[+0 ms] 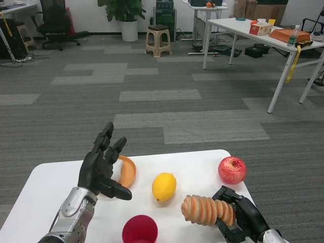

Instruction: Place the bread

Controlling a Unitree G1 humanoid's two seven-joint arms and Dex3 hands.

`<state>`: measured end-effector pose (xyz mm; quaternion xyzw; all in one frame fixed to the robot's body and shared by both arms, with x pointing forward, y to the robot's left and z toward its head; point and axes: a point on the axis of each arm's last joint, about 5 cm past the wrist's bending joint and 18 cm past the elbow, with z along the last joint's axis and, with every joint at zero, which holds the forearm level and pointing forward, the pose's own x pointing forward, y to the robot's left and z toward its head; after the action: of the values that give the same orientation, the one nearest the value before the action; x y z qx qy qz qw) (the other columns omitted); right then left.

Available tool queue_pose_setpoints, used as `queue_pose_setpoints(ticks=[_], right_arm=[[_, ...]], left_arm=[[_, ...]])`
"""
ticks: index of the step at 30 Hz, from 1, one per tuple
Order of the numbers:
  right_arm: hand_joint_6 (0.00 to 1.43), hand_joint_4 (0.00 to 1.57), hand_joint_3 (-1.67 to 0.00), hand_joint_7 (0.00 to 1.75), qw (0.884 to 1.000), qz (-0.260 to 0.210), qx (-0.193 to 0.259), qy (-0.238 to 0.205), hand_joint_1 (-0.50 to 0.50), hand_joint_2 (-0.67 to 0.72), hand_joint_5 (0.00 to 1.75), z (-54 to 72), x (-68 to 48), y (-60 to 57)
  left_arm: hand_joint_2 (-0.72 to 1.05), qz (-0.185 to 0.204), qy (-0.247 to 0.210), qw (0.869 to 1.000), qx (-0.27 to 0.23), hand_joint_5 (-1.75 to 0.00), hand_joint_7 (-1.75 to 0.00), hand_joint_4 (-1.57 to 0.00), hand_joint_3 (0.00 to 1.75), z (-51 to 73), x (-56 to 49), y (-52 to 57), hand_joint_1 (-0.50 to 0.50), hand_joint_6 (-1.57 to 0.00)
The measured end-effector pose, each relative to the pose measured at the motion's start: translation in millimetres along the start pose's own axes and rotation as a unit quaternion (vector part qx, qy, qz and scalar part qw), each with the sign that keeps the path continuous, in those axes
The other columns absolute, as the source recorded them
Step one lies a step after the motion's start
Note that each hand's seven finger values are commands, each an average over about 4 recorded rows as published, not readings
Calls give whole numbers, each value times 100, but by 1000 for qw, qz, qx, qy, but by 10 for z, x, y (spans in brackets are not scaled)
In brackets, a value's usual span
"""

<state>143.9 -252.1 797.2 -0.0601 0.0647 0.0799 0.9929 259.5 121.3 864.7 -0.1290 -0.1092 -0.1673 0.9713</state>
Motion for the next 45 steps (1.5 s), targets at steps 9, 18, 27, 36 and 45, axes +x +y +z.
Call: queue_pose_setpoints(ticks=[9, 18, 27, 36, 45], right_arm=[[54, 0, -143, 161, 999, 34, -27, -1, -46, -51, 107, 33, 145, 35], [0, 0, -115, 14, 999, 25, -31, -10, -46, -53, 32, 42, 150, 31], [0, 0, -105, 0, 999, 3, -33, -30, -46, -54, 29, 60, 130, 1], [0, 0, -103, 0, 995, -3, -58, -82, -46, -54, 32, 214, 156, -81], [0, 0, -95, 0, 980, -30, -48, -193, -44, -54, 29, 554, 256, -106]], left_arm=[[-28, 0, 1, 1000, 0, -41, 0, 0, 9, -2, 0, -3, 50, 0], [-28, 2, 3, 1000, 0, -41, 0, 0, 9, -10, -6, 4, 50, 0], [-28, 1, 1, 1000, 1, -41, 0, 0, 9, 5, 22, 5, 50, 0], [-28, 2, 2, 1000, 4, -41, 0, 0, 9, 11, 41, 13, 50, 0], [-28, -1, 6, 1000, 7, -41, 0, 0, 9, 5, 48, 12, 50, 0]])
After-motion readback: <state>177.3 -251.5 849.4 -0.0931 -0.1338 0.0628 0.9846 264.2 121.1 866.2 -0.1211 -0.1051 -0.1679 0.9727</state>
